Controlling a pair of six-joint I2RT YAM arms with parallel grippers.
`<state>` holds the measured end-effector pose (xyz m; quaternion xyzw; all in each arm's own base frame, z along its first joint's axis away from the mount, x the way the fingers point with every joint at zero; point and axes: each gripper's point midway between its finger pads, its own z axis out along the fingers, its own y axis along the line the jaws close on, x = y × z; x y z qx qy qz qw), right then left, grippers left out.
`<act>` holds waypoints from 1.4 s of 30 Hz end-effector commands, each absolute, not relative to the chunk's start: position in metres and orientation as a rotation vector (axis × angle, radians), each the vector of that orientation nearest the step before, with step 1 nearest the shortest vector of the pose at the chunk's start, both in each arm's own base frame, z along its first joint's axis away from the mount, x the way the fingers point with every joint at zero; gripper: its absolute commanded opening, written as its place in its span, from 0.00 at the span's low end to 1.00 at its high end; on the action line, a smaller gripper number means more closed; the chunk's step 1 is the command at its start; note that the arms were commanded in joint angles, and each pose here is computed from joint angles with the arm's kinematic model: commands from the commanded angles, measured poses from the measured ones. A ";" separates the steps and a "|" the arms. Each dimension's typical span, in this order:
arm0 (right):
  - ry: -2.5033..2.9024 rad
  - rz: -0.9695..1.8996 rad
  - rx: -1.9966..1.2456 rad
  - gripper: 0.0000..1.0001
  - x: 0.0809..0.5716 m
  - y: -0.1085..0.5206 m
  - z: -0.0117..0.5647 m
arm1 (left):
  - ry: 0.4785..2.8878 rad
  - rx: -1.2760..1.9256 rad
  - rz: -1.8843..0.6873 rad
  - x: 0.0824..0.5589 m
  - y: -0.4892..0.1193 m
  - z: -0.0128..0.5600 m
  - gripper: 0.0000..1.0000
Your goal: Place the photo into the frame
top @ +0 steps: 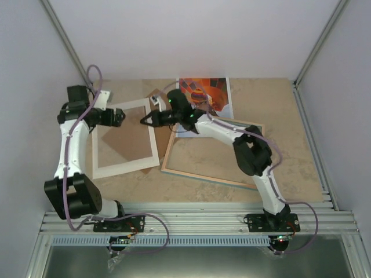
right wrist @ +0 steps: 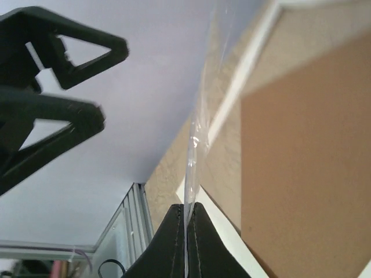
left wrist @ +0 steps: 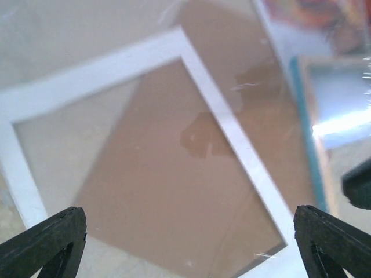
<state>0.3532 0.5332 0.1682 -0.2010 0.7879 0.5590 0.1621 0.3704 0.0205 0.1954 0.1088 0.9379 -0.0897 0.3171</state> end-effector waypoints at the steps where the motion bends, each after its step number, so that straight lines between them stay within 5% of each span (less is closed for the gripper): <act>1: 1.972 1.444 -0.793 0.00 0.357 0.501 0.256 | 2.354 0.201 -0.348 0.366 0.006 0.255 0.99; 8: 1.774 1.122 -0.924 0.00 0.364 0.440 0.328 | 2.201 0.149 -0.432 0.362 -0.007 0.309 0.99; 16: 1.640 0.812 -0.992 0.00 0.380 0.337 0.375 | 2.181 0.148 -0.505 0.360 -0.016 0.306 0.99; 29: 1.547 -0.105 -1.079 0.00 0.396 0.194 0.404 | 2.204 0.115 -0.546 0.369 -0.016 0.278 0.99; 42: 1.618 -0.683 -1.328 0.01 0.335 0.130 0.256 | 2.222 0.106 -0.580 0.379 -0.016 0.263 0.99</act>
